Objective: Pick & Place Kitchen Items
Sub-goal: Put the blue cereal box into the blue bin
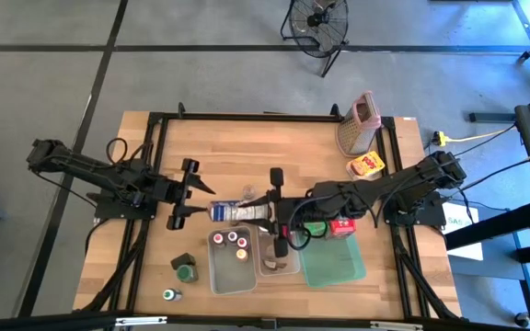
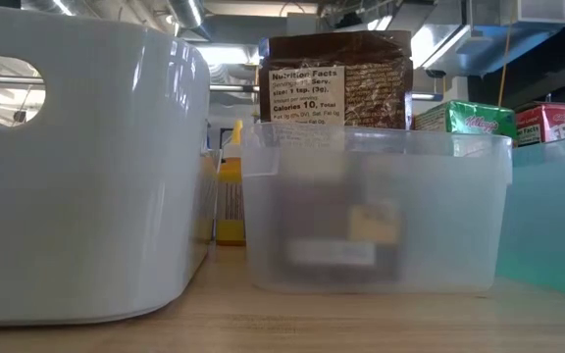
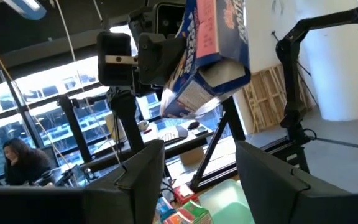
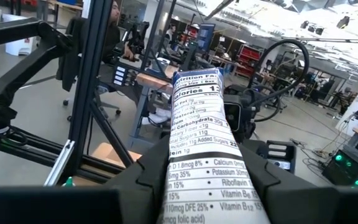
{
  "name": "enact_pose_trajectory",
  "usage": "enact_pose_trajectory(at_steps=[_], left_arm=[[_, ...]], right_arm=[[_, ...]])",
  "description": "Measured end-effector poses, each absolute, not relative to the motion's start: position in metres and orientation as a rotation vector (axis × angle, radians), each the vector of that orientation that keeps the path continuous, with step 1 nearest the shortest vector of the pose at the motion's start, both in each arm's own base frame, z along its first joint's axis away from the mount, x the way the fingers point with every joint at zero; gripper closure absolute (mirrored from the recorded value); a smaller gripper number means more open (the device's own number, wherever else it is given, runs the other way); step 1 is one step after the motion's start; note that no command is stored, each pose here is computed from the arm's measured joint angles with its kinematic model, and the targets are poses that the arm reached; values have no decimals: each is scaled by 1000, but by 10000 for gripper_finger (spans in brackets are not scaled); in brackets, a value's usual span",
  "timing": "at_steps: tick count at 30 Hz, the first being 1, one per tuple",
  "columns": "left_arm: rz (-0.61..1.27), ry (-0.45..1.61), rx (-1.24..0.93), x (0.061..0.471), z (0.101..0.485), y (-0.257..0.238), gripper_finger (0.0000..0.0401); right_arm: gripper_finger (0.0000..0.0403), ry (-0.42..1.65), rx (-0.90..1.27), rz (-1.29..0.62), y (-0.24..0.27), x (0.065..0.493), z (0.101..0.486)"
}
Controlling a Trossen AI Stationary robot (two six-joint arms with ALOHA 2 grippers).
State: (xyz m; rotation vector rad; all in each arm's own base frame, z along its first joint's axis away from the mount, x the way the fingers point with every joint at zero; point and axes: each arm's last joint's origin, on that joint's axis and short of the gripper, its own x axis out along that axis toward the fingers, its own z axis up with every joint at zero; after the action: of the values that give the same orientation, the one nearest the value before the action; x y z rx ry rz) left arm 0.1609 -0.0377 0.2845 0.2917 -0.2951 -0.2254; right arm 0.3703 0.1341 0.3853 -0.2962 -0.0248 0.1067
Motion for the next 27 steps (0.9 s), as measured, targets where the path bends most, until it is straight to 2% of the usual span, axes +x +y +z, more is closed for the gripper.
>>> enact_pose_trajectory(at_steps=[10, 27], left_arm=[[-206, -284, 278, 162, 284, -37, 103], [-178, -366, 308, 184, 281, -42, 98]], right_arm=[[281, -23, -296, 104, 133, 371, 385], [281, -73, -350, 71, 126, 388, 376]])
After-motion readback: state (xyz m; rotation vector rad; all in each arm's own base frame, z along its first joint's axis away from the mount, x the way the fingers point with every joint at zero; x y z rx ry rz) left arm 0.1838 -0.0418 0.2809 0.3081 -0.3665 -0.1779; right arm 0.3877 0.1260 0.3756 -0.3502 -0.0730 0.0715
